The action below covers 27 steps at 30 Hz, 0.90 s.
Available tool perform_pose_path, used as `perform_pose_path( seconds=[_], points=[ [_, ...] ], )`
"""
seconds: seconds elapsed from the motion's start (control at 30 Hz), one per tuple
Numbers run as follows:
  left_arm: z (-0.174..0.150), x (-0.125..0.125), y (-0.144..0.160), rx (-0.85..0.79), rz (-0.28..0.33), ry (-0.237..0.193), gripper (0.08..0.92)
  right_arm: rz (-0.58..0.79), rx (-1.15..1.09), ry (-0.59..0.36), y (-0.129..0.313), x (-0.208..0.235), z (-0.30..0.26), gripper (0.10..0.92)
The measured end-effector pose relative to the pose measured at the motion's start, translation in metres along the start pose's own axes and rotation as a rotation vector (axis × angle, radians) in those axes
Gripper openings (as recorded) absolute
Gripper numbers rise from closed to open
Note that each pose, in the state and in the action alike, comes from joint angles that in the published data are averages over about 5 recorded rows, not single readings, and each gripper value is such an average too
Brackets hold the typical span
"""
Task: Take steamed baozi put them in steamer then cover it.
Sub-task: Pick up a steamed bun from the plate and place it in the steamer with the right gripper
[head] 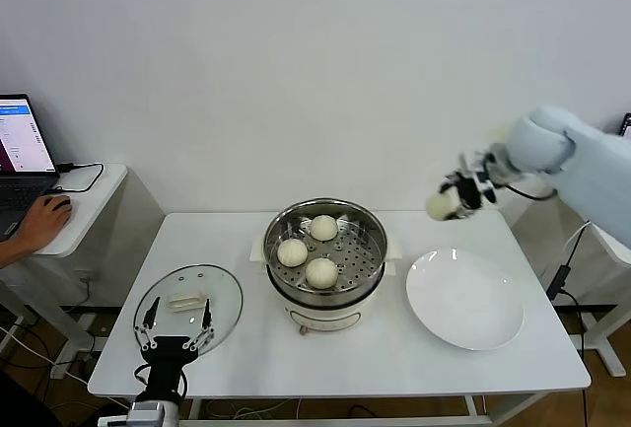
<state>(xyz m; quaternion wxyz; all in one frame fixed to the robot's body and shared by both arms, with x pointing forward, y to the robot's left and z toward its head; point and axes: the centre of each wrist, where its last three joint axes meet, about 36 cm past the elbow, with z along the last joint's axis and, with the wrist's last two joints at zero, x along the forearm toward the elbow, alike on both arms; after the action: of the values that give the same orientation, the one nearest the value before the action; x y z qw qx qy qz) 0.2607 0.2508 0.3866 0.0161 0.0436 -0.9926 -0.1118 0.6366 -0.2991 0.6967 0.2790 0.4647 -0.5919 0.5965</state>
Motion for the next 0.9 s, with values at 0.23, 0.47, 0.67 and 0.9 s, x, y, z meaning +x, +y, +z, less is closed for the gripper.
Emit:
perform_pose_path(
  seconds=[0.23,0.47,0.67,0.9],
  points=[
    [0.001,0.001,-0.001,0.007,-0.009,0.005,0.823,-0.025,0.002,-0.063,-0.015,-0.013,-0.068,0.585],
    [0.0,0.001,0.002,0.008,-0.018,0.002,0.823,-0.077,0.003,-0.065,-0.016,-0.049,-0.113,0.585],
    [0.001,0.001,0.002,0.011,-0.023,0.004,0.823,-0.12,0.002,-0.053,-0.01,-0.083,-0.135,0.584],
    [0.001,0.001,0.002,0.012,-0.025,0.004,0.823,-0.145,-0.005,-0.031,-0.004,-0.115,-0.141,0.585]
  ],
)
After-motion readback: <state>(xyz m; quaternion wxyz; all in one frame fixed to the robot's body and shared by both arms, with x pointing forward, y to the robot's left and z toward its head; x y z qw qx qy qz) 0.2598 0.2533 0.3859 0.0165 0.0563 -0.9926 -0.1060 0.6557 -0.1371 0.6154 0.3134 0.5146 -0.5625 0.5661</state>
